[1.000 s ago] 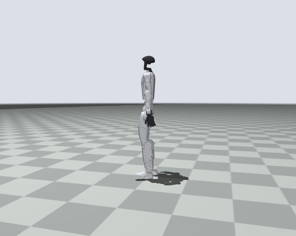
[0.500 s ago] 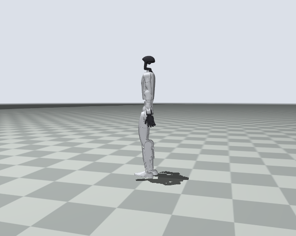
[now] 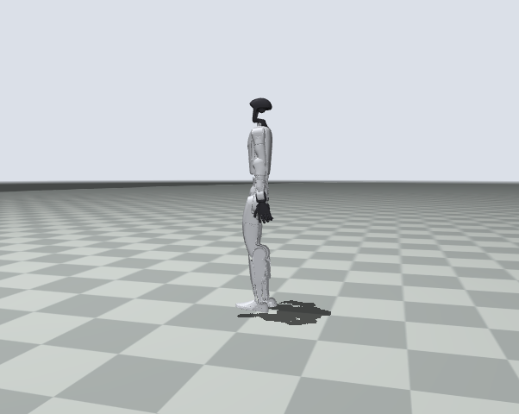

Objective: Upper body actions

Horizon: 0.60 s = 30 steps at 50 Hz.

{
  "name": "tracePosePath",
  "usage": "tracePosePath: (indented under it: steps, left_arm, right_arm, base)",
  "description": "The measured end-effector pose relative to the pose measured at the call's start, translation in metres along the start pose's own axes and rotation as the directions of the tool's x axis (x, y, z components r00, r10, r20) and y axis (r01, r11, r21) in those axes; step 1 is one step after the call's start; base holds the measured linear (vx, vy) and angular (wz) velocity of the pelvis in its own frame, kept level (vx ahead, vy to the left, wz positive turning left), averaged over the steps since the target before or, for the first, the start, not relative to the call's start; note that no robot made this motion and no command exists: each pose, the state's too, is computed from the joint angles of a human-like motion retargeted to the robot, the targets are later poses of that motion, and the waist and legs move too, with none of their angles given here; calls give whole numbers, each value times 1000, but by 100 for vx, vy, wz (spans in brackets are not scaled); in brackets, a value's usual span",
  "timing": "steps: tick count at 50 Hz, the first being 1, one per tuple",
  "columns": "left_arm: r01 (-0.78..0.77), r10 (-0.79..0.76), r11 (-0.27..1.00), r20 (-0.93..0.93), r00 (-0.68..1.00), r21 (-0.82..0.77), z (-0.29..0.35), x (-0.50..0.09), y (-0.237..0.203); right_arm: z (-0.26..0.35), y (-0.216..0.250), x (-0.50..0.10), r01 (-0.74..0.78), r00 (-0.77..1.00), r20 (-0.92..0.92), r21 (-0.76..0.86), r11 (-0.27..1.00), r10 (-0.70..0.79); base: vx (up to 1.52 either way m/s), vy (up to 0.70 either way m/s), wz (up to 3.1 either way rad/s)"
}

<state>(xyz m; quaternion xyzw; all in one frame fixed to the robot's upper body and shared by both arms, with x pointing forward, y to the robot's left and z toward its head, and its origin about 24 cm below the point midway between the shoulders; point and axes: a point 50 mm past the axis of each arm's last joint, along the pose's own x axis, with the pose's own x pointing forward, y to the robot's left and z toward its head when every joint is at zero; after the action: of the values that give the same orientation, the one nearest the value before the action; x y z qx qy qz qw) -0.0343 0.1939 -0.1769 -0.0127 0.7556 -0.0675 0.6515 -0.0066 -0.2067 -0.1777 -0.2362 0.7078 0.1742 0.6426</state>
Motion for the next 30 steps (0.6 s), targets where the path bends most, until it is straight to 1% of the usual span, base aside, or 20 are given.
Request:
tracePosePath:
  steps: [30]
  left_arm:
    - [2,-2,1000,-1,1000,-7,-1,0,0]
  right_arm:
    - [0,0,0,2,1000,-1,-19,1000,-2]
  base:
    - [0,0,0]
